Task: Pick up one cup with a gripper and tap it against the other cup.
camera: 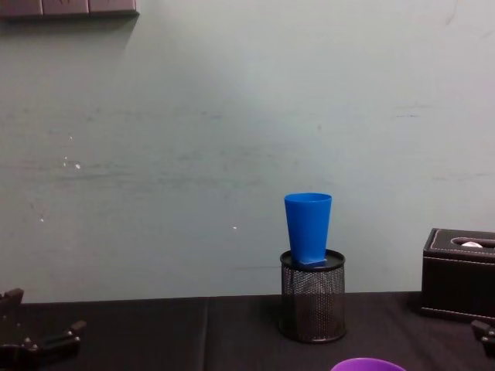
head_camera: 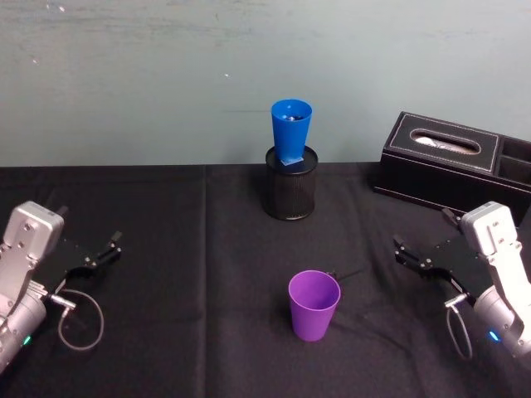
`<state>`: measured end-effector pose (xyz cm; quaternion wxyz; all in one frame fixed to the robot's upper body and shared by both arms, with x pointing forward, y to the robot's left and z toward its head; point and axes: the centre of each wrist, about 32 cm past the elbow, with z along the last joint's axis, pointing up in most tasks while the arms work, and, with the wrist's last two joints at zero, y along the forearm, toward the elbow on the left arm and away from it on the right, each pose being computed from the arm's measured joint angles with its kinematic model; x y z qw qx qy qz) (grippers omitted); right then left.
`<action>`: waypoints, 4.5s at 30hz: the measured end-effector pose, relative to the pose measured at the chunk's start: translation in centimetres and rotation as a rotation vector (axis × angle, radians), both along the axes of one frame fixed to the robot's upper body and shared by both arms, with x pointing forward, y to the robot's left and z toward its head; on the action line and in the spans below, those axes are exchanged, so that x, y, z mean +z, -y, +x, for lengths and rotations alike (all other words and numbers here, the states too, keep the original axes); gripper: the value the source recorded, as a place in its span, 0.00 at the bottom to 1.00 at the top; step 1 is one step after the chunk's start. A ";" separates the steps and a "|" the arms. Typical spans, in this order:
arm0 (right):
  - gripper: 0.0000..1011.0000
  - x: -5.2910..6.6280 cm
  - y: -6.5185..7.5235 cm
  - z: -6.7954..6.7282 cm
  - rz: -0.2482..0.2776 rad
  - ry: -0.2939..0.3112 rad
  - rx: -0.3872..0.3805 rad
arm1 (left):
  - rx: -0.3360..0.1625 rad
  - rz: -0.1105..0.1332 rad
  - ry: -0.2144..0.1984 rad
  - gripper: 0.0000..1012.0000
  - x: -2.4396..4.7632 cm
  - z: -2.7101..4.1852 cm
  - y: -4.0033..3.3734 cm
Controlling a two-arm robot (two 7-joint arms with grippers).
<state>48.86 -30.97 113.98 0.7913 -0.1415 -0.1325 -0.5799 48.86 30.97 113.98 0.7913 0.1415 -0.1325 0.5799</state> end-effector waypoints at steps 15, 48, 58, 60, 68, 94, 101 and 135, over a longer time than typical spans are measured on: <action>0.99 0.0 0.0 0.0 0.000 0.000 0.000 | 0.000 0.000 0.000 0.99 0.00 0.00 0.00; 0.99 0.0 0.0 0.0 0.003 0.003 0.000 | 0.000 0.000 0.000 0.99 0.00 0.00 0.00; 0.99 1.2 0.0 -0.9 0.083 0.032 0.068 | 0.000 0.000 0.000 0.99 0.00 0.00 0.00; 0.99 1.3 0.5 -1.4 0.105 0.023 0.090 | 0.000 0.000 0.000 0.99 0.00 0.00 0.00; 0.99 1.8 2.5 -3.1 0.146 -0.014 0.194 | 0.000 0.000 0.000 0.99 0.00 0.00 0.00; 0.99 -0.9 1.5 -5.2 0.213 -0.195 0.539 | 0.000 0.000 0.000 0.99 0.00 0.00 0.00; 0.99 -0.9 0.6 -4.7 0.213 -0.194 0.556 | 0.000 0.000 0.000 0.99 0.00 0.00 0.00; 0.99 -1.9 -3.1 -1.8 0.221 -0.208 0.572 | 0.000 0.000 0.000 0.99 0.00 0.00 0.00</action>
